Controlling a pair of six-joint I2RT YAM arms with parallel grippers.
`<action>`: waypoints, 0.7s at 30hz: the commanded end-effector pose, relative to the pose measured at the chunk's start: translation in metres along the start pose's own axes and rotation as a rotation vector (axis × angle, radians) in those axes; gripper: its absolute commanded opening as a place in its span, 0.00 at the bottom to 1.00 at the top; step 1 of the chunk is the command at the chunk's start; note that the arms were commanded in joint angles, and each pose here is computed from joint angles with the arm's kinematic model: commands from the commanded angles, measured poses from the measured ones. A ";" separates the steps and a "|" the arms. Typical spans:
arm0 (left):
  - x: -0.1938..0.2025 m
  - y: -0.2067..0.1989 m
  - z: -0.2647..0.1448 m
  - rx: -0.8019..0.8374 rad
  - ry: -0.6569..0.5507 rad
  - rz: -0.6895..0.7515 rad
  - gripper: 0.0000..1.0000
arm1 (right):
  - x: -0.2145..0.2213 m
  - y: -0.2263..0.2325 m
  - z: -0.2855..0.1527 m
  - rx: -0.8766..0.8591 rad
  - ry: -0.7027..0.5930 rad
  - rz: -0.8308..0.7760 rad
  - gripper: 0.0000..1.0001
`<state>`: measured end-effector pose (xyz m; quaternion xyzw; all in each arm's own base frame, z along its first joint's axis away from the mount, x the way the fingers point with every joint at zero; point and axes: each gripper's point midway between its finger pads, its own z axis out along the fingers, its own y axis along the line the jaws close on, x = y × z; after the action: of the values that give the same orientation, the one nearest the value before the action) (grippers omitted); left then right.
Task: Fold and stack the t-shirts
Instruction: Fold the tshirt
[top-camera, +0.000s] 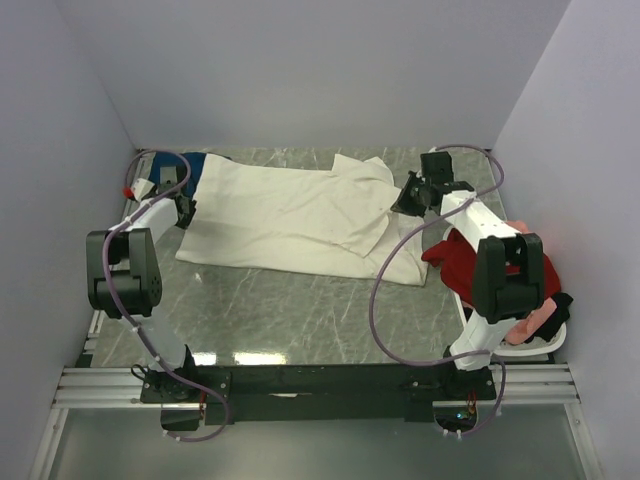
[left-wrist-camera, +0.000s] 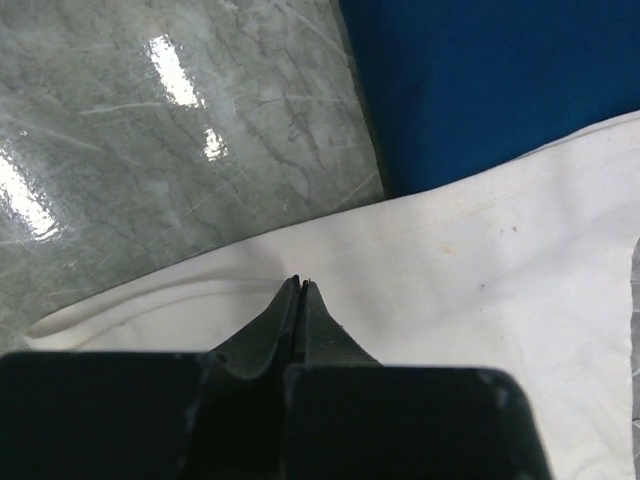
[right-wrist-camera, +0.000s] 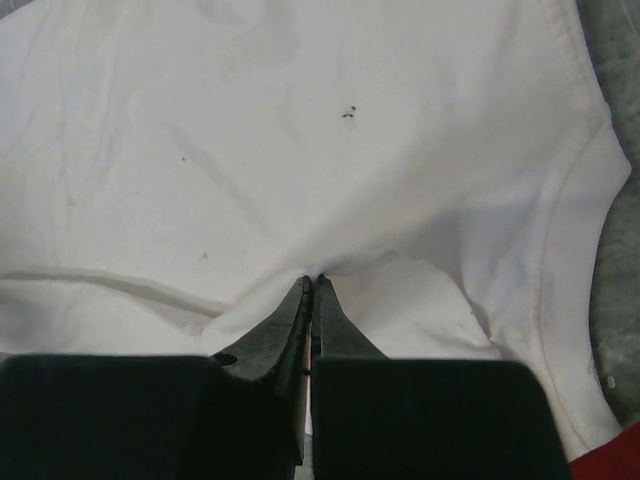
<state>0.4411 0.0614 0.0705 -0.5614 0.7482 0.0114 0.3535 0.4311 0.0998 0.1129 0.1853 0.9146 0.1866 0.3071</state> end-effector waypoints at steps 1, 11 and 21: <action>-0.019 -0.016 -0.004 0.064 -0.031 -0.027 0.01 | -0.030 0.016 0.000 -0.034 -0.053 -0.010 0.00; -0.020 -0.011 -0.025 0.155 -0.030 -0.048 0.58 | -0.027 0.024 -0.001 -0.068 -0.043 -0.024 0.50; 0.011 0.005 -0.055 0.261 -0.006 -0.034 0.58 | 0.057 0.030 -0.014 -0.097 -0.024 -0.072 0.51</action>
<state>0.4019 0.0459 0.0996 -0.5401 0.7328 -0.0623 0.4091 0.3870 0.1357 0.1005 0.1463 0.9208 0.2045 0.2982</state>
